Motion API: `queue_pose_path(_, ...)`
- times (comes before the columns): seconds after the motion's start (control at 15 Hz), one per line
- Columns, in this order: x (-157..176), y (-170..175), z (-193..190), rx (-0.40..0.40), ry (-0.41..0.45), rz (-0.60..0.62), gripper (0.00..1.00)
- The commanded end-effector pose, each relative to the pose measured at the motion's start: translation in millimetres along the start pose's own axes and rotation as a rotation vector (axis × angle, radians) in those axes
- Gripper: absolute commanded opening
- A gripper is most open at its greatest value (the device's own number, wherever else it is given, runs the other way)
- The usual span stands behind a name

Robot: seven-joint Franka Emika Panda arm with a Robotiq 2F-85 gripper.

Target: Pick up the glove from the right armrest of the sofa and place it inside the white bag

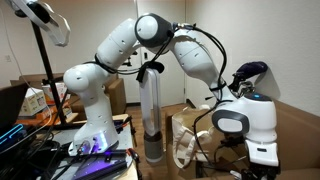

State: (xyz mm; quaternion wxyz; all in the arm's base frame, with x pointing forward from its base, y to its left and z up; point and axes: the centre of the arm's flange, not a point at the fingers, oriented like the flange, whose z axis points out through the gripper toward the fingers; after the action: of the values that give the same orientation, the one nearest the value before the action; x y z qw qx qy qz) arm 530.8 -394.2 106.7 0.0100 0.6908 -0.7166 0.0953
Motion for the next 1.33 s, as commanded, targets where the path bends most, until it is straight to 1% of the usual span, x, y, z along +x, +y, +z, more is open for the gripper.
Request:
queue_pose_path(0.0,5,7,5,0.053,-0.034,0.018,1.00)
queue_pose_path(0.13,8,8,9,0.081,-0.048,0.041,1.00)
queue_pose_path(0.2,9,8,10,0.095,-0.054,0.050,0.75)
queue_pose_path(0.27,10,8,12,0.108,-0.058,0.057,0.74)
queue_pose_path(0.6,13,12,12,0.170,-0.076,0.059,0.39)
queue_pose_path(0.73,15,15,12,0.178,-0.082,0.061,0.28)
queue_pose_path(0.8,16,16,12,0.181,-0.084,0.062,0.20)
queue_pose_path(0.93,17,17,9,0.181,-0.080,0.063,0.10)
queue_pose_path(1.07,16,17,2,0.150,-0.063,0.028,0.05)
queue_pose_path(1.13,16,17,-3,0.148,-0.046,0.021,0.05)
queue_pose_path(1.2,13,16,-13,0.129,-0.030,-0.007,0.04)
queue_pose_path(1.27,9,16,-21,0.139,-0.026,-0.029,0.07)
